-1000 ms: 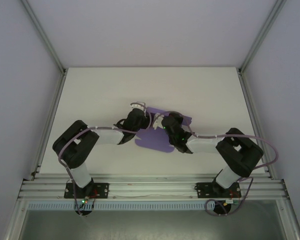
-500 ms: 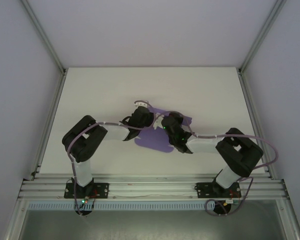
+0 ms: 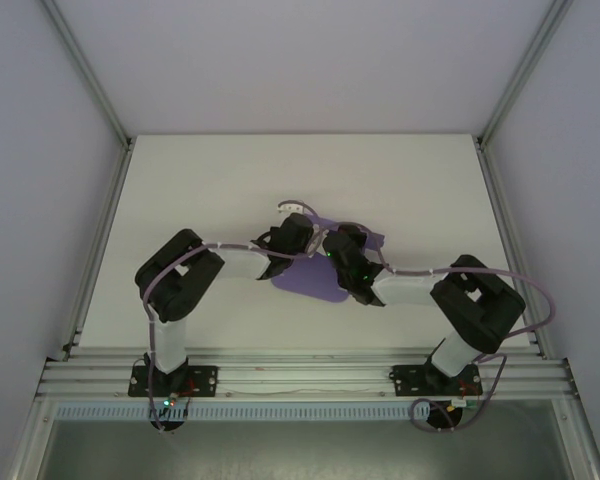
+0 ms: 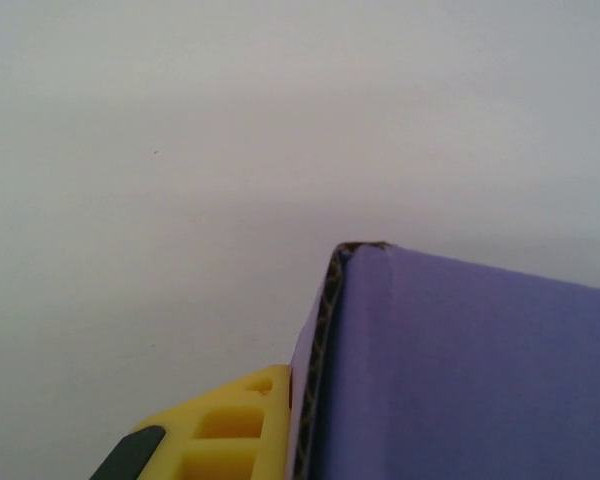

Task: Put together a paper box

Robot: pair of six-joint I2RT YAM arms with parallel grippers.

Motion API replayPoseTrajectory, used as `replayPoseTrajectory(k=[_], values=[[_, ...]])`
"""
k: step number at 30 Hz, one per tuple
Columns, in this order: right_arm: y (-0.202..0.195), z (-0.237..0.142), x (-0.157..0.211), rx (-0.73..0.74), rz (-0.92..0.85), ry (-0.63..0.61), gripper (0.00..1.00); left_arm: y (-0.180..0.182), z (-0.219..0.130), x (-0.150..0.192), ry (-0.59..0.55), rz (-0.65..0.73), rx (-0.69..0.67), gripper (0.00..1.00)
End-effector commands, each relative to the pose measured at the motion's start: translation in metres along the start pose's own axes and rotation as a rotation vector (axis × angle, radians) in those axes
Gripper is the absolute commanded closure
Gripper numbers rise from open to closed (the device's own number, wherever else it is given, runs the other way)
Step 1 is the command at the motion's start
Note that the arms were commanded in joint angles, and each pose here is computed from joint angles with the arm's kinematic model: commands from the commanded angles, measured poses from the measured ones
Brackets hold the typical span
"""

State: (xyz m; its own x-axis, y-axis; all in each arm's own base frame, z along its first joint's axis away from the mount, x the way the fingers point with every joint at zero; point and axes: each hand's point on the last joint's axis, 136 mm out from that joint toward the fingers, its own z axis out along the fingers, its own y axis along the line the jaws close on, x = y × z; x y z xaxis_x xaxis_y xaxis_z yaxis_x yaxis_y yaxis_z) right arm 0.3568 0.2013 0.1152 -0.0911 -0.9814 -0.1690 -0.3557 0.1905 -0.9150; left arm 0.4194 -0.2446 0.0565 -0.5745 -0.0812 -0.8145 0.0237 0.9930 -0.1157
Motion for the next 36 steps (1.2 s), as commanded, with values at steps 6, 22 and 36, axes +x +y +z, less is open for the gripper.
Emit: replayPoseTrajectory(k=[6,22,36], values=[[0.038,-0.004,0.032,-0.115,-0.095,0.093,1.0,0.056,0.006,0.006,-0.027,-0.099,-0.155,0.99],[0.04,-0.002,0.029,-0.129,-0.101,0.1,1.0,0.026,0.002,0.005,0.013,-0.043,0.003,0.43],[0.041,-0.003,0.03,-0.136,-0.096,0.101,1.0,-0.002,-0.011,0.0,-0.004,0.026,0.186,0.38]])
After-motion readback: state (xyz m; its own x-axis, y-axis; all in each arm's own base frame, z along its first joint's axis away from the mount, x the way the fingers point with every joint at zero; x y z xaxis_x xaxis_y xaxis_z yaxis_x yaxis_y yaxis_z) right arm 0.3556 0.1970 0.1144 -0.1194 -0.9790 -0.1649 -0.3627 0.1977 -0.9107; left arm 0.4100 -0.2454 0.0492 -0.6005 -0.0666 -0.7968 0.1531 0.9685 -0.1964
